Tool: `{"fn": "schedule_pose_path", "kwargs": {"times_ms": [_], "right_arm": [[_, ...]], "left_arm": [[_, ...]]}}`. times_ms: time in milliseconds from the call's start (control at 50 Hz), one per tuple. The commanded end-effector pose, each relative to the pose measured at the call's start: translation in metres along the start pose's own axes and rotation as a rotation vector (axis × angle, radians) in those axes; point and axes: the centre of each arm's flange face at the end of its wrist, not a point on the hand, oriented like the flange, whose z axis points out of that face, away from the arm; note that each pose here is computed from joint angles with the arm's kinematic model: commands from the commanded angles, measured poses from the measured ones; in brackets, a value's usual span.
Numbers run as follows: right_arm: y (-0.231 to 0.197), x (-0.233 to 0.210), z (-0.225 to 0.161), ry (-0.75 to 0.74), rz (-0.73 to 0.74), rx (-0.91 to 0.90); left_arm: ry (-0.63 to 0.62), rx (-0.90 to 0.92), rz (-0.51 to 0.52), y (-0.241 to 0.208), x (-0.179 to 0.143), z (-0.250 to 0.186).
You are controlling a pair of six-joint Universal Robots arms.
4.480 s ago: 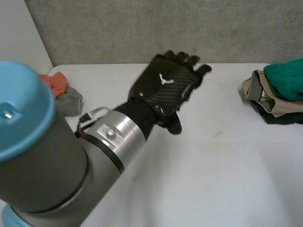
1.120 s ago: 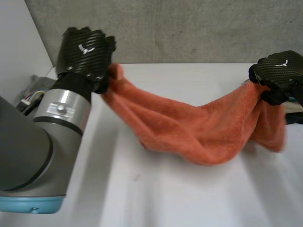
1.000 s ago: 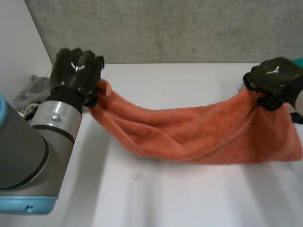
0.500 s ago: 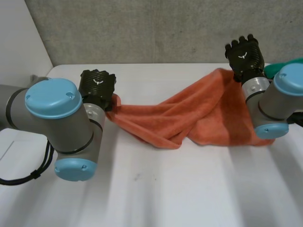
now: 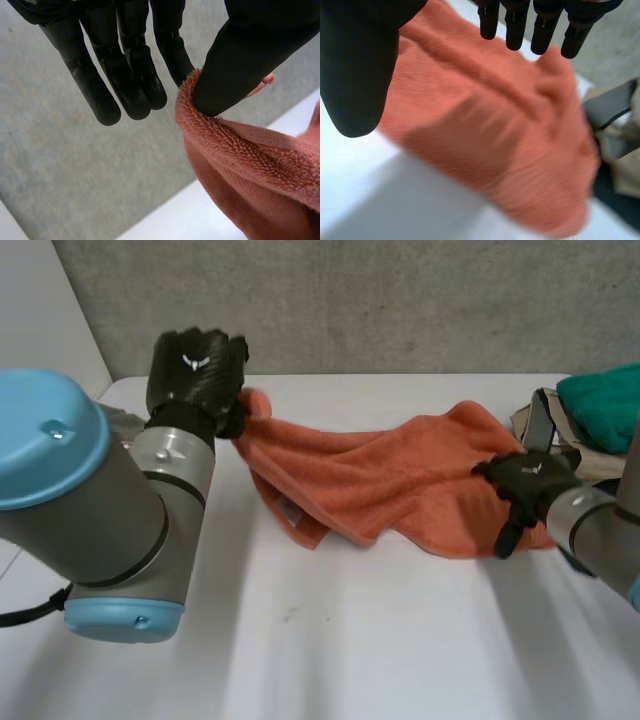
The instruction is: Fold the laundry.
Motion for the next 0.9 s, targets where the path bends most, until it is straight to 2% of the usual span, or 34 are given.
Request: {"fn": "schedule_pose_path", "kwargs": {"times_ms": [20,120,280,460,560,760,820,900], "right_arm": [[0.016,-0.016,0.003,-0.083,0.131,0.013],[0.036,-0.03,0.028,-0.099,0.138,0.022],[0.045,-0.046,0.049,-0.101,0.106,0.03],[0.035,-0.037,0.052,-0.038,0.085,0.084],[-0.006,-0.023,0.023,-0.003,0.048,0.197],[-0.1,0.035,-0.069,0.178,-0.313,0.259],[-0.114,0.038,-0.088,0.183,-0.389,0.23],[-0.112,0.039,-0.092,0.144,-0.419,0.162]], "left_arm": [[0.014,0.075,-0.028,-0.03,0.001,-0.01],[0.014,0.096,-0.034,-0.037,0.002,-0.01],[0.014,0.117,-0.043,-0.044,0.002,-0.01],[-0.001,0.142,-0.049,-0.054,-0.004,-0.012],[-0.013,0.146,-0.05,-0.058,-0.009,-0.014],[-0.094,0.065,-0.001,-0.045,-0.046,-0.015],[-0.074,-0.006,0.015,-0.033,-0.045,-0.022],[-0.03,-0.111,0.042,-0.009,-0.037,-0.032]]}}
